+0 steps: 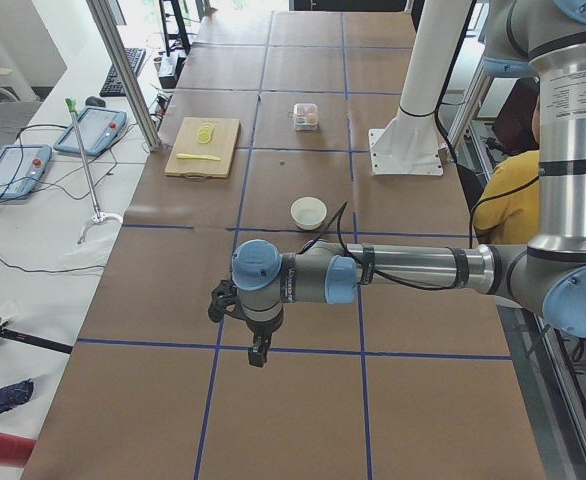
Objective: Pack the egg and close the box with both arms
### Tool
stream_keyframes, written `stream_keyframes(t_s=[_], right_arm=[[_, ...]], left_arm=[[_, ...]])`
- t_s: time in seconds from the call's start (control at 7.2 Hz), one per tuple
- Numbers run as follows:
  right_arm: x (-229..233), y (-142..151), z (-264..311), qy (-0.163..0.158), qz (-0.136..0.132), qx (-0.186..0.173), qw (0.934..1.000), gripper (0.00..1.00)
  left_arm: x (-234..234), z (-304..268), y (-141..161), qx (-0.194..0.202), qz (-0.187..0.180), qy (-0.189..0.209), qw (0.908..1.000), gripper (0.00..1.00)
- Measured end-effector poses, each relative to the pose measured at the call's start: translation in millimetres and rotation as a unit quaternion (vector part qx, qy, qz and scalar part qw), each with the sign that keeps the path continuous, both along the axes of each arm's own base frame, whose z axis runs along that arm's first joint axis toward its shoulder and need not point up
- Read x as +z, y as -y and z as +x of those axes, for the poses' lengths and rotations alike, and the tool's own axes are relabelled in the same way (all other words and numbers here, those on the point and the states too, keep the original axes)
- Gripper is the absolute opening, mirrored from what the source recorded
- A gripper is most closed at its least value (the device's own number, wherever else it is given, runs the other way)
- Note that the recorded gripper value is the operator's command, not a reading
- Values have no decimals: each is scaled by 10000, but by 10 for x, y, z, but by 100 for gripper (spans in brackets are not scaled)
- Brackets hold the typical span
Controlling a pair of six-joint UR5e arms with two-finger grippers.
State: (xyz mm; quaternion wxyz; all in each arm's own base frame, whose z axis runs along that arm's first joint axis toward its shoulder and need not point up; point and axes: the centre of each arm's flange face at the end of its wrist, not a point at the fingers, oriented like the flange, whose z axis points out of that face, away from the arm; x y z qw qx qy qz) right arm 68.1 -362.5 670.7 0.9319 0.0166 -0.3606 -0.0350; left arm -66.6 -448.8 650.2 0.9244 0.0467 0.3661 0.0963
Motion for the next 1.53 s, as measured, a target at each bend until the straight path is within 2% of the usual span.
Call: stream_keyframes(t_s=[1.25,1.53], right_arm=[[-14,57,31,-48,37,10,10000,100],[93,58,30,-44,-55,4,10000,100]], left_arm=[[-15,2,16,6,28,0,10000,100],[-5,2,14,7,18,2,10000,100]])
